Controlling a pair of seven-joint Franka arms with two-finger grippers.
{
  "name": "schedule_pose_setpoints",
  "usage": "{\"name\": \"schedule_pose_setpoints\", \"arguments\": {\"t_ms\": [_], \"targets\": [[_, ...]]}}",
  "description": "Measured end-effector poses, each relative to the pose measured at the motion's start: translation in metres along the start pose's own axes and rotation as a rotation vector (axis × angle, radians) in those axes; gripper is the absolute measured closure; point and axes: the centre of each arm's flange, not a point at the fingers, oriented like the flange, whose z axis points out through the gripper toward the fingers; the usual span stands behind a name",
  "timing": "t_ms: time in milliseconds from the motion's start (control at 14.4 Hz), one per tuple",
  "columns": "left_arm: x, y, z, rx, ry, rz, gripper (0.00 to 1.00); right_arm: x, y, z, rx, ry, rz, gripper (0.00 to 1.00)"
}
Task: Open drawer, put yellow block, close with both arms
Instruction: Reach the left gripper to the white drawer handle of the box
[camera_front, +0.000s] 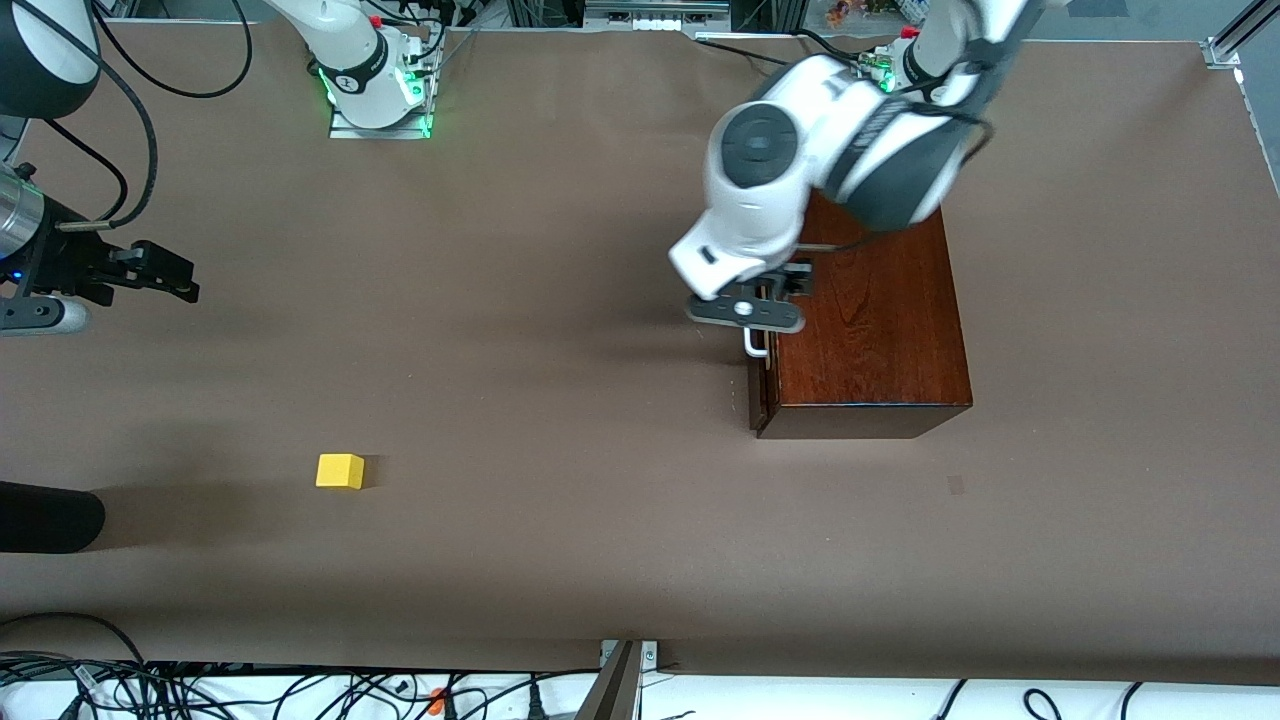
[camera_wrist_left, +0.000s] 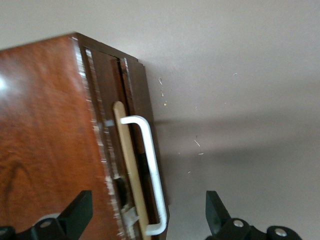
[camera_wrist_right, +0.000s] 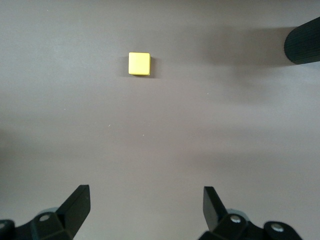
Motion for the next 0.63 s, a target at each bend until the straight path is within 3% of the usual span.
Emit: {"name": "schedule_pose_setpoints", "arguments": {"t_ms": [278,626], "targets": [[-0.016,0.049,0.042,0.131,0.037,0.017,0.0,0.0,0.002,-0.001,0.0,0.001,0.004,0.0],[-0.014,0.056,0.081,0.172,-0.001,0.0,0.0,0.0,0.002,-0.001,-0.001,0.001,0.004,0.0]]}}
